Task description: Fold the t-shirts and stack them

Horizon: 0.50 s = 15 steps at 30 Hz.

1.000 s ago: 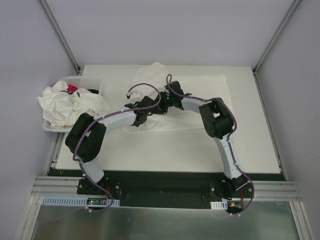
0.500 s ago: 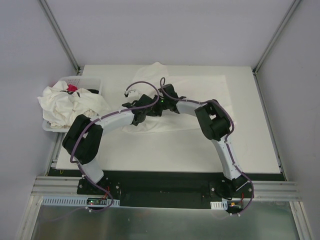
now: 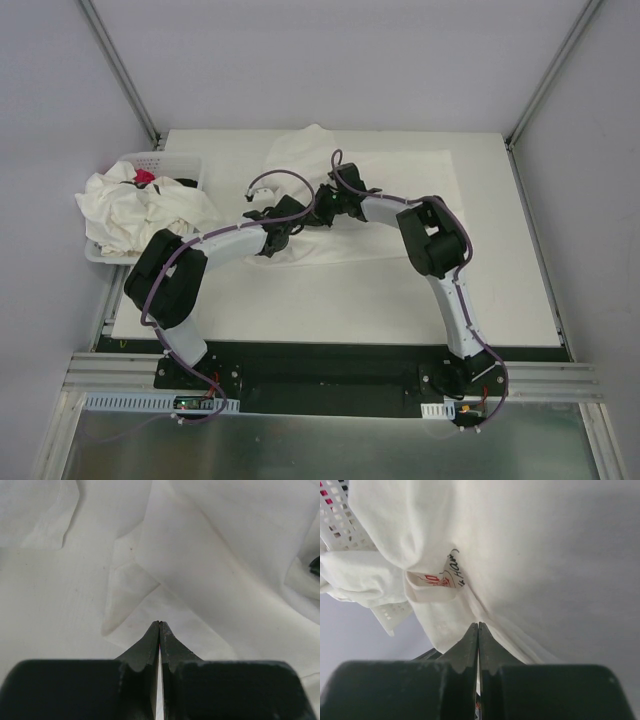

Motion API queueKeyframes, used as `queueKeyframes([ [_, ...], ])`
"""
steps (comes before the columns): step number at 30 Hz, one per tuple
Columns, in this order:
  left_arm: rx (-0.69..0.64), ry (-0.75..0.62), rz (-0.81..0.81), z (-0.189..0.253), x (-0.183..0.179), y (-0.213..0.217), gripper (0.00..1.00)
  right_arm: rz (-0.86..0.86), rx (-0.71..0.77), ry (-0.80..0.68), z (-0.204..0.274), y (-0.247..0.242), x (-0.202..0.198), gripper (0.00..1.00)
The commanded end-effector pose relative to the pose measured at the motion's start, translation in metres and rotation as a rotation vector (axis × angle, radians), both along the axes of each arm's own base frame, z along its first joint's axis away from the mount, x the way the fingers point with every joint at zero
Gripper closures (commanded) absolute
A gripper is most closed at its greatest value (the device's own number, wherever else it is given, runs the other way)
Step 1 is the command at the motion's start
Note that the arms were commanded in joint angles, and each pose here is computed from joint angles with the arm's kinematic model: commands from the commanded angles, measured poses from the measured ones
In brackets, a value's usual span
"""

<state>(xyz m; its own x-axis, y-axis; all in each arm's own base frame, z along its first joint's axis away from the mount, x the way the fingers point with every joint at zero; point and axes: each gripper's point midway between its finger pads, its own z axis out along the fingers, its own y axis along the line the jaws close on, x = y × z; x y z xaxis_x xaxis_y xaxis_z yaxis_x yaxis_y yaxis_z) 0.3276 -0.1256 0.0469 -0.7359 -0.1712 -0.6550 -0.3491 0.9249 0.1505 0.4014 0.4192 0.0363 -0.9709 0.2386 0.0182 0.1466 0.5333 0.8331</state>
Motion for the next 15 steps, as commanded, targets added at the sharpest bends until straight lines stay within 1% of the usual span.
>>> queueKeyframes([
  [1,-0.024,-0.011,0.038,0.002,-0.004,0.004,1.0,-0.032,0.036,-0.092,0.045,-0.01,0.026,0.99],
  [4,-0.025,-0.004,0.036,-0.001,-0.006,0.003,1.0,-0.029,0.036,-0.091,0.047,-0.011,0.025,0.99],
  [5,-0.021,0.001,0.035,-0.003,-0.008,0.003,1.0,-0.017,0.041,-0.09,0.049,-0.009,0.022,0.95],
  [8,-0.023,0.011,0.046,-0.008,-0.012,0.005,1.0,0.008,0.044,-0.083,0.047,-0.005,0.01,0.78],
  [10,-0.021,0.02,0.051,-0.012,-0.015,0.007,1.0,0.01,0.039,-0.076,0.042,-0.006,0.005,0.75],
  [11,-0.018,0.026,0.056,-0.014,-0.017,0.008,1.0,0.016,0.038,-0.077,0.041,-0.005,0.002,0.72],
  [15,-0.015,0.046,0.065,-0.022,-0.022,0.01,1.0,0.037,0.046,-0.074,0.042,0.0,-0.005,0.66],
])
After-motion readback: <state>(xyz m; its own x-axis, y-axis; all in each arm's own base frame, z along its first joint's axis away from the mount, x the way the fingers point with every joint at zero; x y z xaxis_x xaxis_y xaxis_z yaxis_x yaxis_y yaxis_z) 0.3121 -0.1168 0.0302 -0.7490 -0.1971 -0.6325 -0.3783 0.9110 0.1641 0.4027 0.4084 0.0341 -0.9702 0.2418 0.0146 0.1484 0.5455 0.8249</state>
